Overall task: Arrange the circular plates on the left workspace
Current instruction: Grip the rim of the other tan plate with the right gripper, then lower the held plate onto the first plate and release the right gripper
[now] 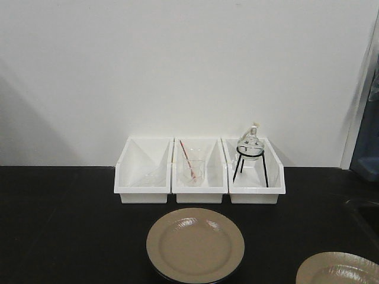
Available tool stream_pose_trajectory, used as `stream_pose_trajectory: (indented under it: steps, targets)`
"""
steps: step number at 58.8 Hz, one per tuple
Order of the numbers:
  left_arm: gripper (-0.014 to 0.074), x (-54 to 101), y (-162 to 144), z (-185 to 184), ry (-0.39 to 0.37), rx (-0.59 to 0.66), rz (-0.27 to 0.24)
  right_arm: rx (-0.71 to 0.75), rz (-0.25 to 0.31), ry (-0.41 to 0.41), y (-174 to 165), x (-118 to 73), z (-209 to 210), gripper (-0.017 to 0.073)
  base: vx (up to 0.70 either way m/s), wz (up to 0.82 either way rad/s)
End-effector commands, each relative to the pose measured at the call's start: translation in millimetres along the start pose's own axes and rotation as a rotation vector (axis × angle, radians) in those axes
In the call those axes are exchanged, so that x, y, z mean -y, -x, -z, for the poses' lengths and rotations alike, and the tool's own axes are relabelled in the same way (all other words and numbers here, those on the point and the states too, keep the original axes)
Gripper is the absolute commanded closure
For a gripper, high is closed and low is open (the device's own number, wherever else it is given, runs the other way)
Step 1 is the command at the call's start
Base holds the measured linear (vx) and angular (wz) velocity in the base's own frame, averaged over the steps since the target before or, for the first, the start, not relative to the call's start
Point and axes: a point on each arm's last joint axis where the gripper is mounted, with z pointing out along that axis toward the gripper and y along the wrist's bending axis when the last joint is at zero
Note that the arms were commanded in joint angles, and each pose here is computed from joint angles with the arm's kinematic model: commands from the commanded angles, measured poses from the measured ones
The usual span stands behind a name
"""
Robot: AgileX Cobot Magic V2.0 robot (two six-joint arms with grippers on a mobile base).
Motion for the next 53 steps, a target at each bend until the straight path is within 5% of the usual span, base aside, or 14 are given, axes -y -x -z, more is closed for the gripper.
stream_pose_trajectory:
  steps: [1, 7, 18, 37, 53]
  targets:
    - [0.0594, 3.1, 12, 2, -0.017, 0.084, 0.031, 0.018, 0.023, 0.091, 6, -10.9, 8, 0.0124, 0.0, 0.0]
    - [0.0594, 3.1, 12, 2, -0.017, 0.084, 0.031, 0.005, 0.016, 0.128, 5, -10.4, 3, 0.0226, 0.0, 0.0]
    - [0.0594, 3.3, 12, 2, -0.019, 0.081, 0.036, 0.026, 0.02, 0.167, 7, -13.7, 3, 0.0576, 0.0, 0.0]
    - [0.0594, 3.5, 12, 2, -0.021, 0.079, 0.035, 0.245, -0.066, 0.388, 27, -42.0, 23, 0.0564, 0.0, 0.0]
    - [0.0594, 3.5, 11, 2, -0.02, 0.077, 0.035, 0.37, -0.075, 0.686, 40, -108.5, 31, 0.0563, 0.0, 0.0]
